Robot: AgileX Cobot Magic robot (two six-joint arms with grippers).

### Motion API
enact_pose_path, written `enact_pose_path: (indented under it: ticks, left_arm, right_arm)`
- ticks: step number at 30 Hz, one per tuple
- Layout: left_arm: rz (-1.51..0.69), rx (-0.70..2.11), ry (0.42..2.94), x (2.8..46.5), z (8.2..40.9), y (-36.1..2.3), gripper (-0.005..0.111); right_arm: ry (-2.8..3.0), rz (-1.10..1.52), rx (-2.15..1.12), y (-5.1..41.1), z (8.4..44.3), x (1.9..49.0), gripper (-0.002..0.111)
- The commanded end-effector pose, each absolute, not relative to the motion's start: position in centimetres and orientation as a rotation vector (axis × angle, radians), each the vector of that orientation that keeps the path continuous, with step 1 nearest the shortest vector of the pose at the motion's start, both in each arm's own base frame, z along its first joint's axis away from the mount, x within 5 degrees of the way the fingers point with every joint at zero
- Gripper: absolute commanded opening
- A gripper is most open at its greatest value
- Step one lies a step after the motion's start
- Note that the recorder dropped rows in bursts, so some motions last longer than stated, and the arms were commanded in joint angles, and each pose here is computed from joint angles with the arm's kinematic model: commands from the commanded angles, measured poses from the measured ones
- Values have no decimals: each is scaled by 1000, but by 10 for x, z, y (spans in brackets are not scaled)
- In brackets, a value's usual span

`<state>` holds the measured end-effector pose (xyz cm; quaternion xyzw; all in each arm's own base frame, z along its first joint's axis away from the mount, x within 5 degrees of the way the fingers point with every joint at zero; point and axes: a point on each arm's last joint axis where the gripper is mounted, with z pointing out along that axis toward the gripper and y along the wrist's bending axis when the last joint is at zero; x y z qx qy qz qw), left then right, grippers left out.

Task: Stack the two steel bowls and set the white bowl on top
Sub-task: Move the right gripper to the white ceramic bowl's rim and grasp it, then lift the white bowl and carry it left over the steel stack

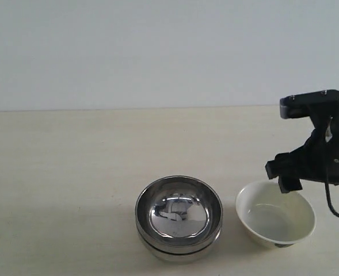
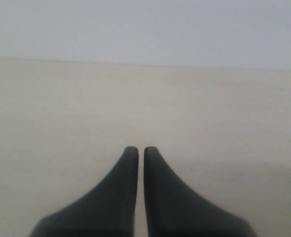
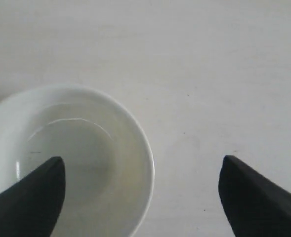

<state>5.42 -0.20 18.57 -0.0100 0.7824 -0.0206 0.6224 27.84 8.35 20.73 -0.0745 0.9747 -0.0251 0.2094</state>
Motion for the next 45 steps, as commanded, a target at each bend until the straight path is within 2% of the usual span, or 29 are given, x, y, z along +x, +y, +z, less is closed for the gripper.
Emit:
enact_pose_path:
  ticks: [1,11,16,20,25,26,33,45]
  left_arm:
    - [-54,-23,1790,54,186,-2,4]
    - [-54,-23,1790,54,186,-2,4]
    - [-54,-23,1790,54,186,-2,4]
    - [-54,-23,1790,54,186,-2,4]
    - [-54,-23,1790,54,186,-2,4]
    - [-54,-23,1790,54,186,-2,4]
    - [-54,-23,1790,54,186,-2,4]
    - [-54,-23,1790,54,186,-2,4]
  right_arm:
    - [2812,-117,-218,83,174,288,74]
    - [2819,-90,-279,90,138,300,72]
    - [2804,-83,-295,91,138,302,47]
    - [2805,-80,-287,91,138,302,31]
    - [2791,-76,-310,92,138,303,2]
    - [2793,-77,-310,92,138,303,0]
    - [2764,-67,-304,92,148,302,0]
    - [2534,57,-228,89,223,287,0]
